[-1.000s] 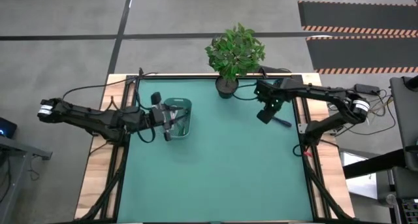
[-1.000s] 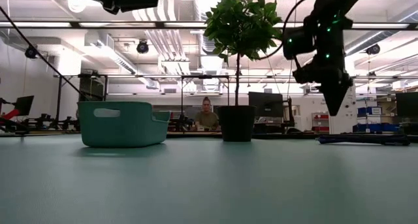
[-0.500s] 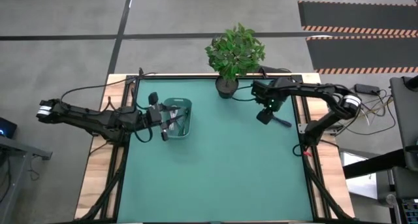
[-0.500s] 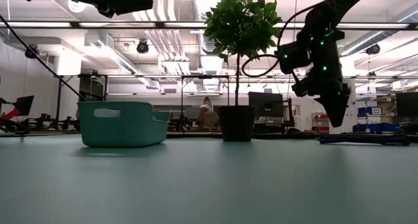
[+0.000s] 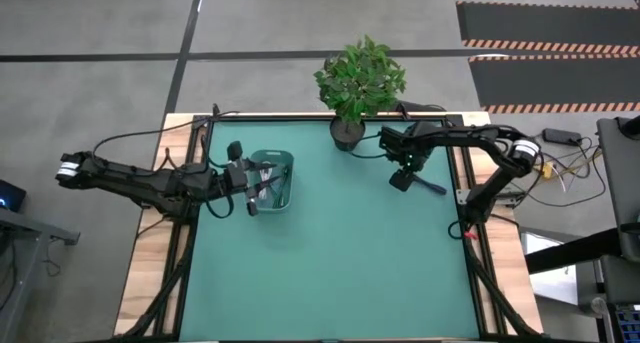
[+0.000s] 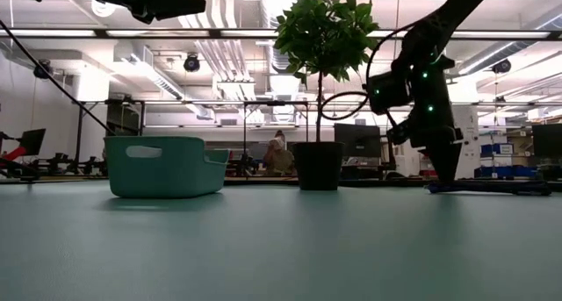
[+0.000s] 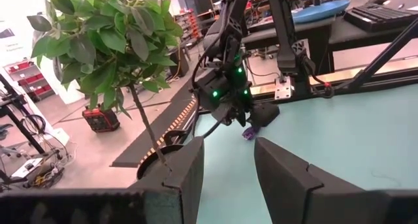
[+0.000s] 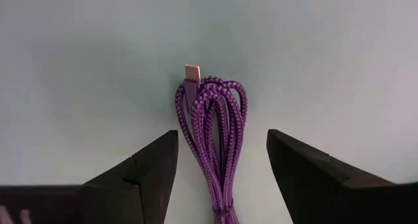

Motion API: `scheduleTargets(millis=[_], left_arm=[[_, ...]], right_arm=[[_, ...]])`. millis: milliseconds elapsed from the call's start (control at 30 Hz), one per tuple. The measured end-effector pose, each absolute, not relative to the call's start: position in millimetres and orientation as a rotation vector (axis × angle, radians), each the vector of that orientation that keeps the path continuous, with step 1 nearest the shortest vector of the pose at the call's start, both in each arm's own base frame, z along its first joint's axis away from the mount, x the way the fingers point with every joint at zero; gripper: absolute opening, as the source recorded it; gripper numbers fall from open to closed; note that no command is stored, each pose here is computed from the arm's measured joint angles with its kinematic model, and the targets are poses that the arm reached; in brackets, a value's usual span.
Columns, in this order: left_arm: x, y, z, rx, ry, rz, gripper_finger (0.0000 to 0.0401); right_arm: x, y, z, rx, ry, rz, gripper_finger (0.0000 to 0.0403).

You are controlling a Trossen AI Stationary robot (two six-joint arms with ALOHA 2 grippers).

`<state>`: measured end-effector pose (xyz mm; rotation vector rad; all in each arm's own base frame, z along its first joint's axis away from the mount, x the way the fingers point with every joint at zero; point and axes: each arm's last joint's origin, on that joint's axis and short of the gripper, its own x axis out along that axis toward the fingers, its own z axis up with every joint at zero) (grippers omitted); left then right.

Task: Pick and place USB-C Cables
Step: Put the black violet charger cable into the green bin

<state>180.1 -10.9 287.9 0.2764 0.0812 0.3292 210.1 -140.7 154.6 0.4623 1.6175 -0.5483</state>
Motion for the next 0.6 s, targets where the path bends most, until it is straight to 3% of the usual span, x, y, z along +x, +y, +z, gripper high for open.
scheduleTargets(millis=[267, 600], left_arm=[[180.1, -10.9, 287.9, 0.277, 0.081, 0.329, 0.0121], [180.0, -10.9, 288.0, 0.277, 0.081, 0.329, 0.0121]], right_arm=[[210.2, -140.7, 140.3, 0.472, 1.653, -0.541, 0.0213], [208.6, -138.3, 139.5, 0.508, 1.62, -0.535, 0.0081]])
